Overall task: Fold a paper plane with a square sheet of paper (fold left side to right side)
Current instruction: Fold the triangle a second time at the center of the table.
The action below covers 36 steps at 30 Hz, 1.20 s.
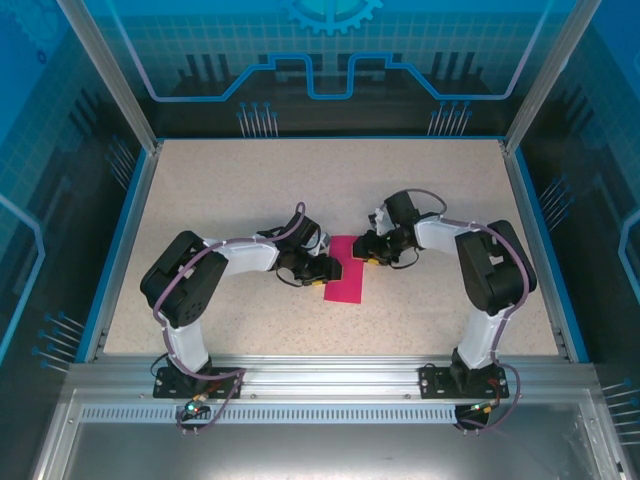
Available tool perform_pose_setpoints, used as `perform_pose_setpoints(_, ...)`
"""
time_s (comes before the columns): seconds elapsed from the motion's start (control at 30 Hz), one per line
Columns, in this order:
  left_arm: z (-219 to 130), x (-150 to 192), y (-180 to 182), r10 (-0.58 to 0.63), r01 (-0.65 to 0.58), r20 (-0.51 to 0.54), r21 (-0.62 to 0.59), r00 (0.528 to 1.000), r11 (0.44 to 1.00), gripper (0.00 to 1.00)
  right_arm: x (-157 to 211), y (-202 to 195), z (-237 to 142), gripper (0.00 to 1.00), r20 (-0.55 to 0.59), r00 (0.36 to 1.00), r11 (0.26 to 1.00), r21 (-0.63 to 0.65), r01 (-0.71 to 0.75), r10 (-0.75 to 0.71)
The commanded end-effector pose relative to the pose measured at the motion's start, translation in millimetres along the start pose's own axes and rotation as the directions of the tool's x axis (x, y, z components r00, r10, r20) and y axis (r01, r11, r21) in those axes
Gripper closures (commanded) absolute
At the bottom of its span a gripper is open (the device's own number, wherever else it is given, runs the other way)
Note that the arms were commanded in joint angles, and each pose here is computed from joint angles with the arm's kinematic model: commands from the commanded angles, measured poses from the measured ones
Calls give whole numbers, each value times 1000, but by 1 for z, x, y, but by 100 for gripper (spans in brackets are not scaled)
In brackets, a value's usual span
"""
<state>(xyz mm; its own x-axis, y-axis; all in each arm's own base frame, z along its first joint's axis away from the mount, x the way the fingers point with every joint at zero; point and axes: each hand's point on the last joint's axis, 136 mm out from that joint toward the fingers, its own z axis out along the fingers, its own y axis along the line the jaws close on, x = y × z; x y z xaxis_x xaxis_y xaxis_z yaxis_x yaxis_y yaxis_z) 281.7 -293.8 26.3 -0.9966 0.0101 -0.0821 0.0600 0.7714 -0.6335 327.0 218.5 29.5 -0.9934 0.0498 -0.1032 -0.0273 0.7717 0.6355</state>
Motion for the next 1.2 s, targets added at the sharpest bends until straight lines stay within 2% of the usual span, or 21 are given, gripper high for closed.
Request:
perform_pose_setpoints(0.0,-3,5,-2,11,-11,6,2,1000,1000,49,7,20,-4,58,2,1000,998,-66,17,-17)
perform_pose_setpoints(0.27,-13,1,-16,40,-42,39,51,998,998,48,20,15,3,58,-20,1000,1000,-31,-7,6)
perform_pose_setpoints(0.57,-56,1,-37,189,-204,182,65,965,977,40,27,16,2,61,-43,998,999,-38,-38,37)
perform_pose_setpoints(0.73,-71,24,-38,346,-347,220,-36,912,937,38,32,28,-11,64,-59,995,994,-63,-90,86)
perform_pose_setpoints(0.9,-71,49,-46,494,-470,210,-155,844,869,37,39,40,-17,66,-106,980,979,-99,-179,169)
perform_pose_setpoints(1.17,-48,60,-63,595,-545,163,-271,787,794,35,37,47,-23,67,-106,976,975,-96,-199,189)
